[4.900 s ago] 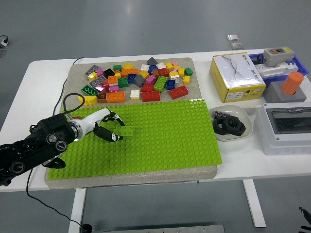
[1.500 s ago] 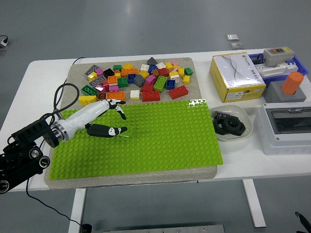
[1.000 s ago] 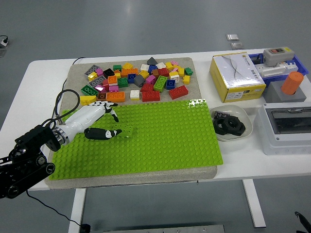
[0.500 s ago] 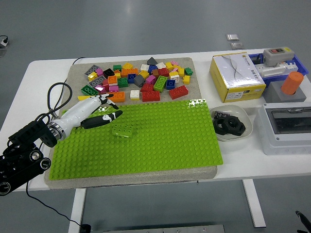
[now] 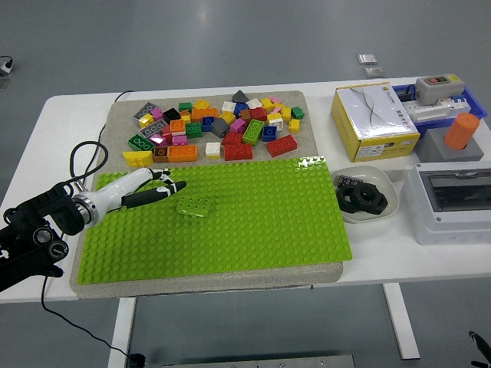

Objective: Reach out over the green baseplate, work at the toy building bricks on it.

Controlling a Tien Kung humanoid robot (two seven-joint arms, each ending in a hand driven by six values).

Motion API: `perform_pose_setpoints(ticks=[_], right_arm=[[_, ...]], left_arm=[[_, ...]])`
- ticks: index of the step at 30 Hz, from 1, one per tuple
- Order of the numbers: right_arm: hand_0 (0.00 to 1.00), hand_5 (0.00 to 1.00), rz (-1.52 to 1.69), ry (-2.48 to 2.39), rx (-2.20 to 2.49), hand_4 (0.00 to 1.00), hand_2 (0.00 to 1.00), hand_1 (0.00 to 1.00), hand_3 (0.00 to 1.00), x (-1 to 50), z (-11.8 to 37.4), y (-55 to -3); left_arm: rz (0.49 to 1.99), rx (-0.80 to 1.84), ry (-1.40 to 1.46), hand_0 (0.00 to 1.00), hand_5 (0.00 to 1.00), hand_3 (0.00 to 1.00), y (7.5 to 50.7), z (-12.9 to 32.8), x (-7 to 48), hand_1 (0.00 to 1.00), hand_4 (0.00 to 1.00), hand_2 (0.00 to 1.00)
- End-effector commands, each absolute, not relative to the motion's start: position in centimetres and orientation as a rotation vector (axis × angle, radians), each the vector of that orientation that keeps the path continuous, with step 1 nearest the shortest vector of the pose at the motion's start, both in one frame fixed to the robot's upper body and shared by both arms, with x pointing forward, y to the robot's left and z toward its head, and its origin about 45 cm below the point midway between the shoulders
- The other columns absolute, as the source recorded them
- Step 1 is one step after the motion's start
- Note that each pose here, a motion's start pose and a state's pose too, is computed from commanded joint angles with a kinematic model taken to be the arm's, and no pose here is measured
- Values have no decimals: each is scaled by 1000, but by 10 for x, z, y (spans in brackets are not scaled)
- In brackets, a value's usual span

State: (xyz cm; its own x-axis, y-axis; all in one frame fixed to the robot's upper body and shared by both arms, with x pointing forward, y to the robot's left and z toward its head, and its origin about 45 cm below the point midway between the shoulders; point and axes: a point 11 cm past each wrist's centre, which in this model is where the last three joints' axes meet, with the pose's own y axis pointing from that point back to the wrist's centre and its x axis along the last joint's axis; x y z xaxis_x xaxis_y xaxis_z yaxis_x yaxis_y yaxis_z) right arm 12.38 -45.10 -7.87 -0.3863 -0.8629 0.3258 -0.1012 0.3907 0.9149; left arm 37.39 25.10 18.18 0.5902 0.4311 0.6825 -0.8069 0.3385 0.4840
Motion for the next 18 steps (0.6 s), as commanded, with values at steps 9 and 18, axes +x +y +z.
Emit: perform_pose_setpoints(ticks=[9, 18], right_arm=[[681, 842, -1083, -1763, 846, 882, 716, 658, 734, 123, -79, -450], [681, 841, -1081, -1766, 840, 882, 716, 658, 734, 122, -79, -452]], left_arm=[[931, 896, -617, 998, 998, 695, 261, 190, 383, 998, 799, 998], [952, 894, -678, 998, 998, 688, 258, 184, 383, 998, 801, 998]])
